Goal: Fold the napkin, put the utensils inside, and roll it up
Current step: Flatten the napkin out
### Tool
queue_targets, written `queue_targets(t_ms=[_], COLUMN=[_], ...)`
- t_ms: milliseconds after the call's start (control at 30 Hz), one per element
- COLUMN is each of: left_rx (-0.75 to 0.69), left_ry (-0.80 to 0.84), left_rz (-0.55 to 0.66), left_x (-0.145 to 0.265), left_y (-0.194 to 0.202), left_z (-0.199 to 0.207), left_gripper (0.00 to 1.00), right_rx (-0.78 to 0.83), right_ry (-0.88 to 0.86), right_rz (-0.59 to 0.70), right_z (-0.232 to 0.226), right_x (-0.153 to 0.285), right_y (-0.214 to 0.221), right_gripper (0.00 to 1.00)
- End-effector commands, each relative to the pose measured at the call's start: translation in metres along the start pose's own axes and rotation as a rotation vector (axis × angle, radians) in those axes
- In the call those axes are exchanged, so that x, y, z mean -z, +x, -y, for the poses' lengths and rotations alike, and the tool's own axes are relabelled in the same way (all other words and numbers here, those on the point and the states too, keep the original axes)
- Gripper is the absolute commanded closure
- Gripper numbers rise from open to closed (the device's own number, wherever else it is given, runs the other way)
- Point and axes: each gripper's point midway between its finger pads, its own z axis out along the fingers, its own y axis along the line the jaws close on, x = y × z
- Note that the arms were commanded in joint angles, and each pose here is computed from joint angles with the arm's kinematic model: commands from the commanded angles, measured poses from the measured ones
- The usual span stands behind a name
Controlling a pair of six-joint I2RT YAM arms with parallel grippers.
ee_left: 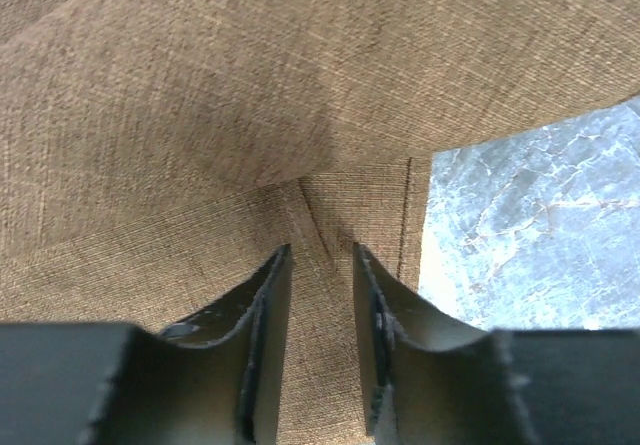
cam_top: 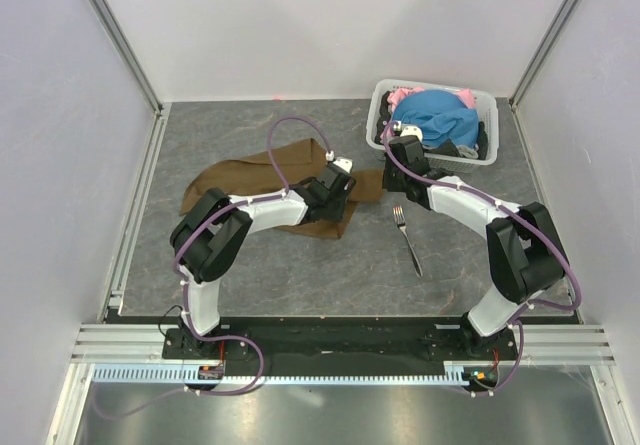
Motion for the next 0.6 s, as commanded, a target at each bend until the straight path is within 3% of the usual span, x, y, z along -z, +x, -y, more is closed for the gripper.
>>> queue_targets(t_ms=[0,133,167,333,433,567], left_rx=[0.029,0.03,0.026,0.023,0.027,0.086], left_ry=[-0.065,-0.066,-0.062,-0.036,-0.024,0.005], left_rz=[-0.054,-0.09,-0.099,-0.112,-0.104,0.001], left_x=[0.009,0.009,0.009,0.018,0.03,0.072], left_y=[0.02,0.036,0.039,0.053,0.063,0.052], left_z=[-0.013,-0.017,-0.016,-0.018,-0.023,-0.028], left_gripper=[0.67,0.76,0.83,0.98,0.98,0.98], right_rx=[-0.029,-0.033,-0.032,-0.034,-0.037,-0.035], right_ry=[-0.026,-0.026,-0.028,-0.025,-0.022,-0.02], right_rz=[0.051,0.047,0.05,0.049,0.048,0.044], right_z=[-0.007,-0.007,-0.007,-0.005,-0.003,-0.002], right_x=[0.002,0.001,0.001,0.002,0.002,0.003], right_y=[-0.021,-0.02,-0.021,-0.02,-0.019,-0.017], right_gripper=[1.0,1.0,1.0,1.0,1.0,1.0])
